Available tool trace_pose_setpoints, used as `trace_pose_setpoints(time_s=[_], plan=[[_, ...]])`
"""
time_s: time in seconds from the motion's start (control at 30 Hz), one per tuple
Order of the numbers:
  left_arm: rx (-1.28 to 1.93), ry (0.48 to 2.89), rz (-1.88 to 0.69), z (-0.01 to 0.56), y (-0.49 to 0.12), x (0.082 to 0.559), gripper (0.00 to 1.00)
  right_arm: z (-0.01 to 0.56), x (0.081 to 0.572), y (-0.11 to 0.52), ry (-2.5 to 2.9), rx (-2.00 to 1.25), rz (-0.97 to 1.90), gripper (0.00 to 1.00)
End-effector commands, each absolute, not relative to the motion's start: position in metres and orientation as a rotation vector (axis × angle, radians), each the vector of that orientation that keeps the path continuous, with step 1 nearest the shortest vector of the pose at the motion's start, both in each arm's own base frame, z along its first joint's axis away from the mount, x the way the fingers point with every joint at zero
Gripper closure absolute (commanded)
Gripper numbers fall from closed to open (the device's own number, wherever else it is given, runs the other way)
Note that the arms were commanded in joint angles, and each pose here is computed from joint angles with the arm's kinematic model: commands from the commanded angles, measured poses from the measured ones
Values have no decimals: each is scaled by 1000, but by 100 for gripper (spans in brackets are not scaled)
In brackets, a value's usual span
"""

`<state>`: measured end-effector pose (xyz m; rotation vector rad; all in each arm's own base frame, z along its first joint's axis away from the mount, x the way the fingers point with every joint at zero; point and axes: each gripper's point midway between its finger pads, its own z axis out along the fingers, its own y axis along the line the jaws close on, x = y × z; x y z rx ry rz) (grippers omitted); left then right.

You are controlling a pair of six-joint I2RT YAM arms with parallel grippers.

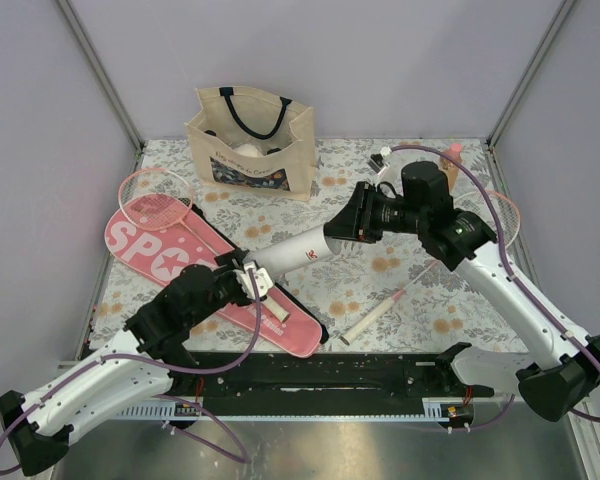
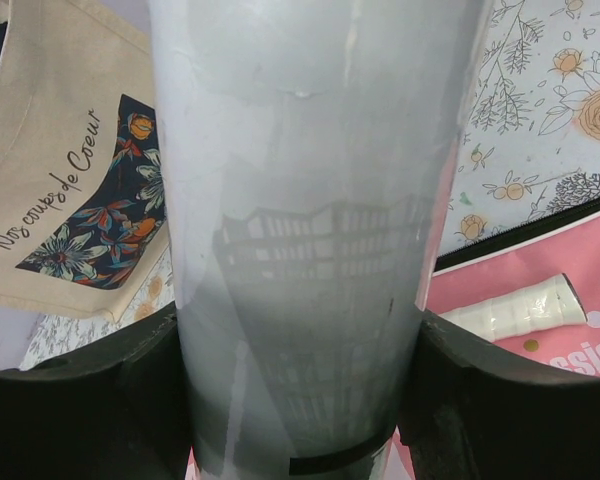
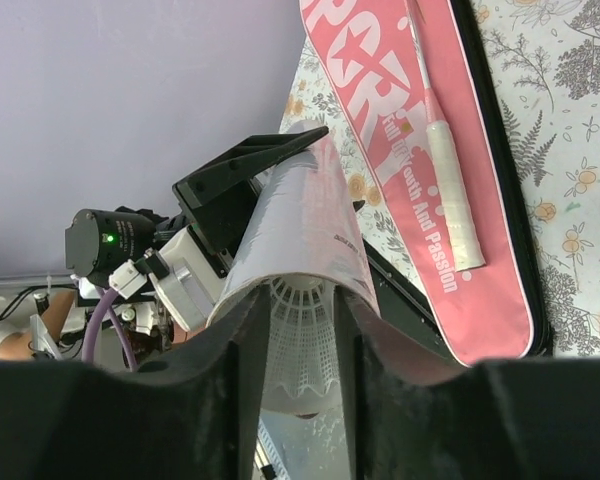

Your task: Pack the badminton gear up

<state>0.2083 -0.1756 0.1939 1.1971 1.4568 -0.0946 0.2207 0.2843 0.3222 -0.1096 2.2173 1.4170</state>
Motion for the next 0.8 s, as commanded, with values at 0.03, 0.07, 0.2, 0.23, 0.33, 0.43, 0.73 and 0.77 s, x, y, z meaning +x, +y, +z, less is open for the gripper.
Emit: trace_pose_setpoints(time_s=[0.03, 0.07, 0.2, 0.23, 0.33, 0.43, 0.73, 0.77], plan=[[1086, 1350, -142, 241, -182, 209, 46, 365, 206, 266, 2151, -208, 1319, 53], [1085, 1358, -142, 239, -181, 209, 46, 369, 205, 260, 2148, -208, 1282, 52], [1067, 1363, -153, 241, -179, 207, 47, 384, 200, 249, 2101, -198, 1249, 49], [1063, 1361, -157, 242, -179, 206, 47, 384, 200, 248, 2102, -200, 1247, 49], [1050, 1346, -157, 246, -176, 204, 47, 378, 198, 253, 2111, -258, 1259, 47], [1028, 1344, -147, 250, -173, 205, 47, 370, 202, 251, 2119, -271, 1222, 39], [777, 1390, 36, 270, -129, 224, 47, 260, 259, 213, 2274, 41, 784, 37], [730, 1399, 66, 274, -122, 227, 47, 248, 264, 211, 2291, 62, 751, 37]])
